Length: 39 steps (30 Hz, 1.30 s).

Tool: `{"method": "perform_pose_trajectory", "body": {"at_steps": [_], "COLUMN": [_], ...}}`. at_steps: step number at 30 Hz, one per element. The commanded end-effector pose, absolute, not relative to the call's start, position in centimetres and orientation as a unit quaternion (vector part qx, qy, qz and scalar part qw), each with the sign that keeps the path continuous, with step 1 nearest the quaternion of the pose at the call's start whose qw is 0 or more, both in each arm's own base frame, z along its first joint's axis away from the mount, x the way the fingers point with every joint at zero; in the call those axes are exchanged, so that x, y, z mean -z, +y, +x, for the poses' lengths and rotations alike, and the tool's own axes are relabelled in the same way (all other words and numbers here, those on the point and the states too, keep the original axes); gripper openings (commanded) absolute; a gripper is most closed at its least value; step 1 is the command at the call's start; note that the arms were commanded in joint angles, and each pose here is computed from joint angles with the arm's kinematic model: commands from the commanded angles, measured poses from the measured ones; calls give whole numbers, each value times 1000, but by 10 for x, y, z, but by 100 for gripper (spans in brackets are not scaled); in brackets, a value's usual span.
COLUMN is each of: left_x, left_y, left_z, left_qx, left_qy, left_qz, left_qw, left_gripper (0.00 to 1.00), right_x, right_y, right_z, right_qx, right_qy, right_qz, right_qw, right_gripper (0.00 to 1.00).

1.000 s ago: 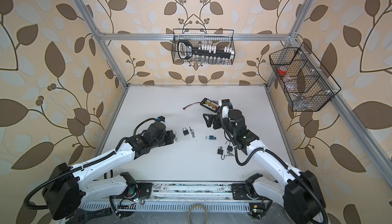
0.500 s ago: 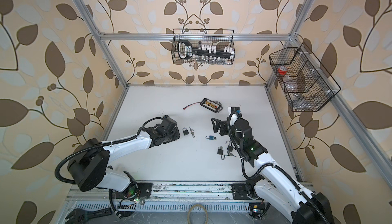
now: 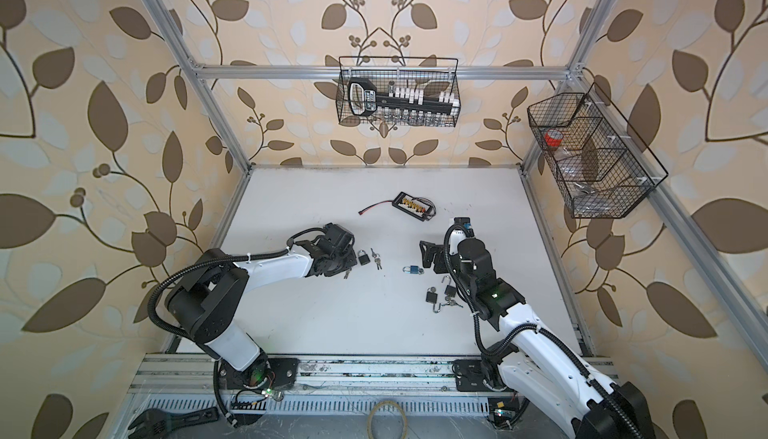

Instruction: Lock with the key

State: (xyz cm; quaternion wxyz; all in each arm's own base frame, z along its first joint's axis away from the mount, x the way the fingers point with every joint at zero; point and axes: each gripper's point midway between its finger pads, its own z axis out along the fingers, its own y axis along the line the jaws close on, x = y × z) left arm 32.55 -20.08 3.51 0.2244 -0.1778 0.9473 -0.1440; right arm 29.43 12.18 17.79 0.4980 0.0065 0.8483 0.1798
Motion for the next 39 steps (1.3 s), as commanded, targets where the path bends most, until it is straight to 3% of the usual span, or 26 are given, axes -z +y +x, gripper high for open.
{"method": "perform_pose_trajectory", "body": {"at_steps": [1, 7, 11, 14, 23, 39], "left_x": [-53, -76, -110, -133, -153, -145], "left_y": [-207, -202, -195, -195, -204, -195], "left_z": [340, 333, 318, 303, 251, 235], "left_qx": [161, 169, 191, 227, 349, 350], "left_qy": [938, 935, 925, 913, 876, 877], "left_qz": [-180, -159, -133, -94, -32, -24], "left_qw": [248, 267, 301, 326, 331, 329], "left_gripper": [18, 41, 52, 61, 70, 70], "right_x": [-153, -128, -113, -99, -64, -44], "right_y": [114, 103, 99, 110, 135, 139], "right_z": [286, 266, 240, 223, 209, 219], "right_qx": [-158, -128, -85, -88, -80, -28], "right_qy": [876, 910, 920, 929, 950, 970], "right_qz": [23, 79, 112, 114, 111, 74], "right_qw": [456, 387, 366, 340, 279, 230], "right_gripper": [100, 100, 85, 82, 71, 65]}}
